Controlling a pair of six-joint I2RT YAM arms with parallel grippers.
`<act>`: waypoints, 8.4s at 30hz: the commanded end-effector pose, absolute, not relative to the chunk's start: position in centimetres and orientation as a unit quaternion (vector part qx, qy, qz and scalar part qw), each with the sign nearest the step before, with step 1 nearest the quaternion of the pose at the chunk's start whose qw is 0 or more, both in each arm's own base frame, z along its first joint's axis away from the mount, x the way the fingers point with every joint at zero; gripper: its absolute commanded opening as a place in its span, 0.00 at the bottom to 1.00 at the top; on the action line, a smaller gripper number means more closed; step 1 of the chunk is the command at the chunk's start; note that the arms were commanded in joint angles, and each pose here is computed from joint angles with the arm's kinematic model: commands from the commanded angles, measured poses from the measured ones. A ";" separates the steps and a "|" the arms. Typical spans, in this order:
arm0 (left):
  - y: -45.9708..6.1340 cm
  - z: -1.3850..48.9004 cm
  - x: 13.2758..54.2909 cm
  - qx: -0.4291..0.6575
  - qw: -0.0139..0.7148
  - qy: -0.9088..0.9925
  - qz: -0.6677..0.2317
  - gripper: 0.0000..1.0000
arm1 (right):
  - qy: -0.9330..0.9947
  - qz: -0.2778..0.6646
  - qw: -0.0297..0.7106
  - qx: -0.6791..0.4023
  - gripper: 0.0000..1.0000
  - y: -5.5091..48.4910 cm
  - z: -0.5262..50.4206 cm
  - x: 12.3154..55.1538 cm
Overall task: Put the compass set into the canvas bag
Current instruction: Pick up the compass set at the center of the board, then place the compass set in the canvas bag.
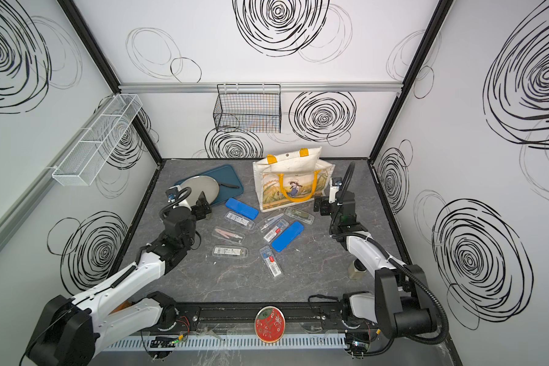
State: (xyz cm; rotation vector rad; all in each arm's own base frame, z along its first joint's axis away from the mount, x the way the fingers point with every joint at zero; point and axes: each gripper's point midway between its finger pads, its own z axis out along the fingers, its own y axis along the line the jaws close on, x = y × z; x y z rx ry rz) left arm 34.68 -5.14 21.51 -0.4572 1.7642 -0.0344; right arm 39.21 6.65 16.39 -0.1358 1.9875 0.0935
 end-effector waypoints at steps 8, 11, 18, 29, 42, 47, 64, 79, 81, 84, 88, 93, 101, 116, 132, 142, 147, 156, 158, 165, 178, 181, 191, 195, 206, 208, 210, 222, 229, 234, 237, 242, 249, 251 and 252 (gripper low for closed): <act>-9.6 9.6 27.6 -0.337 0.367 0.866 -0.038 0.99 | 0.825 0.085 0.533 -0.166 1.00 13.4 16.7 37.9; -10.4 8.0 26.9 -0.361 0.352 0.862 -0.047 0.99 | 0.821 0.080 0.532 -0.191 1.00 14.8 16.5 37.8; -12.2 4.3 26.0 -0.435 0.301 0.841 -0.117 0.99 | 0.819 0.091 0.526 -0.209 1.00 16.5 15.4 37.5; -13.3 2.4 26.0 -0.487 0.269 0.817 -0.150 0.95 | 0.823 0.103 0.512 -0.221 1.00 18.1 13.8 38.1; -14.6 0.9 24.1 -0.471 0.229 0.841 -0.135 0.76 | 0.822 0.116 0.507 -0.232 1.00 19.0 13.3 38.0; -14.9 1.5 24.1 -0.407 0.217 0.881 -0.102 0.77 | 0.821 0.119 0.507 -0.234 1.00 19.2 13.1 38.0; -18.6 2.0 24.5 -0.328 0.153 0.930 -0.062 0.78 | 0.820 0.134 0.505 -0.235 1.00 19.3 12.3 37.2; -20.1 0.4 24.0 -0.258 0.120 0.958 -0.022 0.76 | 0.816 0.155 0.505 -0.235 1.00 19.8 12.7 36.8; -20.1 0.0 24.2 -0.247 0.118 0.962 -0.014 0.77 | 0.816 0.159 0.504 -0.236 1.00 20.0 12.7 36.7; -20.0 -0.7 24.5 -0.232 0.111 0.966 -0.002 0.76 | 0.815 0.163 0.502 -0.237 1.00 20.1 12.7 36.7; -19.7 -1.3 24.3 -0.217 0.103 0.971 0.010 0.71 | 0.815 0.166 0.502 -0.238 1.00 20.2 12.8 36.6; -19.6 -1.2 24.0 -0.208 0.113 0.972 0.011 0.65 | 0.813 0.174 0.502 -0.238 1.00 20.5 13.1 36.6; -19.4 0.9 25.5 -0.202 0.175 0.964 0.006 0.57 | 0.815 0.189 0.491 -0.243 1.00 21.4 13.1 36.5; -19.8 6.0 28.0 -0.207 0.325 0.921 -0.060 0.50 | 0.800 0.293 0.441 -0.283 1.00 25.5 13.6 33.0; -19.9 13.8 29.2 -0.245 0.490 0.822 -0.157 0.50 | 0.792 0.367 0.396 -0.286 0.96 29.4 13.5 31.4; -22.0 18.0 30.0 -0.194 0.531 0.811 -0.152 0.50 | 0.743 0.412 0.400 -0.342 0.96 34.2 16.3 29.5; -22.4 19.3 30.1 -0.180 0.556 0.794 -0.166 0.50 | 0.714 0.424 0.393 -0.396 0.91 36.3 17.0 28.6; -22.8 18.8 31.5 -0.158 0.558 0.784 -0.223 0.50 | 0.719 0.420 0.399 -0.384 0.90 36.4 18.7 29.2; -22.9 18.9 31.7 -0.152 0.557 0.783 -0.231 0.50 | 0.720 0.418 0.395 -0.390 0.89 36.3 18.7 29.0; -23.3 20.0 33.0 -0.134 0.558 0.775 -0.263 0.50 | 0.731 0.407 0.381 -0.394 0.86 35.1 17.9 28.3; -23.8 21.7 34.5 -0.133 0.571 0.743 -0.322 0.50 | 0.742 0.447 0.342 -0.363 0.49 35.3 17.4 28.2; -24.1 22.0 34.3 -0.129 0.575 0.735 -0.336 0.50 | 0.742 0.459 0.342 -0.350 0.41 35.3 17.6 28.6; -23.3 22.8 34.3 -0.138 0.578 0.724 -0.350 0.99 | 0.742 0.469 0.358 -0.318 0.11 34.5 20.2 30.9; -20.5 24.3 34.0 -0.159 0.594 0.703 -0.358 0.99 | 0.753 0.422 0.410 -0.295 0.07 33.0 23.5 33.7; -18.7 23.9 33.1 -0.127 0.582 0.732 -0.331 0.99 | 0.771 0.275 0.533 -0.212 0.06 24.5 34.5 43.7; -19.1 23.2 33.2 -0.118 0.573 0.740 -0.331 0.99 | 0.790 0.249 0.526 -0.194 0.06 22.3 33.9 45.8; -19.4 22.5 33.3 -0.115 0.565 0.747 -0.330 0.99 | 0.807 0.225 0.514 -0.186 0.05 20.7 32.4 47.4; -20.2 20.3 33.8 -0.102 0.543 0.768 -0.324 0.99 | 0.853 0.141 0.476 -0.162 0.05 16.5 23.2 51.3; -19.4 18.8 34.0 -0.133 0.531 0.779 -0.305 0.99 | 0.860 0.143 0.464 -0.157 0.15 16.4 20.8 52.2; -18.4 16.5 33.8 -0.161 0.504 0.803 -0.273 0.99 | 0.864 0.148 0.452 -0.162 0.29 16.8 20.1 52.5; -17.7 15.3 33.6 -0.179 0.492 0.813 -0.256 0.99 | 0.864 0.151 0.451 -0.164 0.33 16.9 19.9 52.7; -16.7 13.9 33.2 -0.199 0.477 0.825 -0.229 0.99 | 0.862 0.154 0.455 -0.164 0.38 16.9 20.1 52.9; -14.8 11.9 33.0 -0.231 0.448 0.848 -0.163 0.99 | 0.843 0.169 0.479 -0.176 0.46 17.3 23.1 53.0; -14.4 11.2 33.0 -0.240 0.434 0.856 -0.147 0.99 | 0.829 0.174 0.497 -0.188 0.49 17.6 25.1 52.8; -14.2 10.8 32.9 -0.245 0.426 0.860 -0.140 0.99 | 0.823 0.177 0.504 -0.193 0.51 17.7 25.9 52.6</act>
